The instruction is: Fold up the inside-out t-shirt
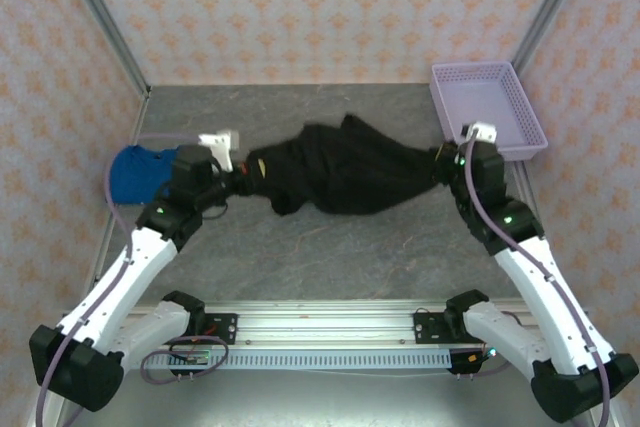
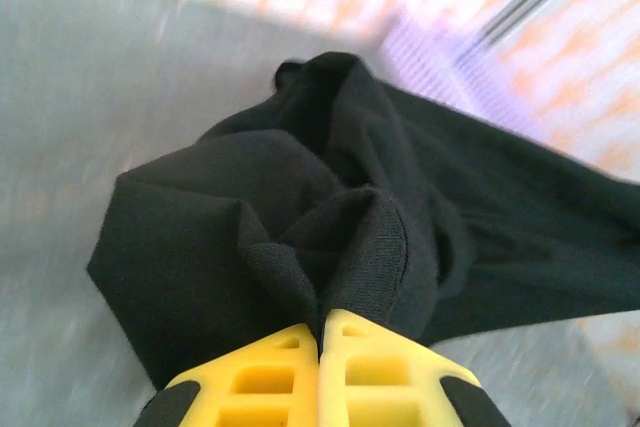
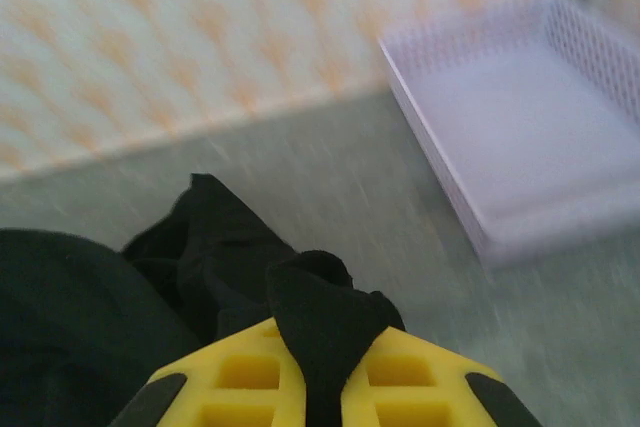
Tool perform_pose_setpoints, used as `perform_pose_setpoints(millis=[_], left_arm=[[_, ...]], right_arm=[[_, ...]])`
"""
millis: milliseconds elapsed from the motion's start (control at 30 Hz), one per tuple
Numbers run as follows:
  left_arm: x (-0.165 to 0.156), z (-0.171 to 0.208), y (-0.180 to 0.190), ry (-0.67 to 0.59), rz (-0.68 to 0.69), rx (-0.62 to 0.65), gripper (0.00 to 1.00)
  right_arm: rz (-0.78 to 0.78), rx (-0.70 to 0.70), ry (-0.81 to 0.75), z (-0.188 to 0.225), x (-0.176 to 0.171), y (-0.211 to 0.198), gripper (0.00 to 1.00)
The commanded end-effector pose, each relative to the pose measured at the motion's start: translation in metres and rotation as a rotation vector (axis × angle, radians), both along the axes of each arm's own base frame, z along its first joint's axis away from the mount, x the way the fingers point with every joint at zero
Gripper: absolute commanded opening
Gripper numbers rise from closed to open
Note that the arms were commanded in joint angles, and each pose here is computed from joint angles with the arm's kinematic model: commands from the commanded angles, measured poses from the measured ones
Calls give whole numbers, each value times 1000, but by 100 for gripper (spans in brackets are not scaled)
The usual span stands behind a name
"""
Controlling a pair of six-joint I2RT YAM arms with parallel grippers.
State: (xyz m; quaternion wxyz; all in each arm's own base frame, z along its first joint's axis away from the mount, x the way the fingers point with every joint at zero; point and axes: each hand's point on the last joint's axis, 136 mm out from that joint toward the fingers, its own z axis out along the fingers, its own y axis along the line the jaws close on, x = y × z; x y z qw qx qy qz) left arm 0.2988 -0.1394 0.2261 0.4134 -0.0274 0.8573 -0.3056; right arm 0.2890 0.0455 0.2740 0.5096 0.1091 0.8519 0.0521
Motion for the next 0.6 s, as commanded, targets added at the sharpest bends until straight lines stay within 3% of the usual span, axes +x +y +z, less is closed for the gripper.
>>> perform_pose_setpoints(millis=[0,100,267,567], left_arm=[[-24,-64,-6,173,-35,3,16],[-34,-87,-1,240,-18,60,38],[-18,-75,15,195,78,144,58],[4,-123,14,388,96,297,64]], right_arm=[[-105,30,166,-72,-24,-15,30],[-66,47,179,-89,-25,-6,43],[124,20,116,-75,1,45,49],[625,53,230,-111,35,225,58]])
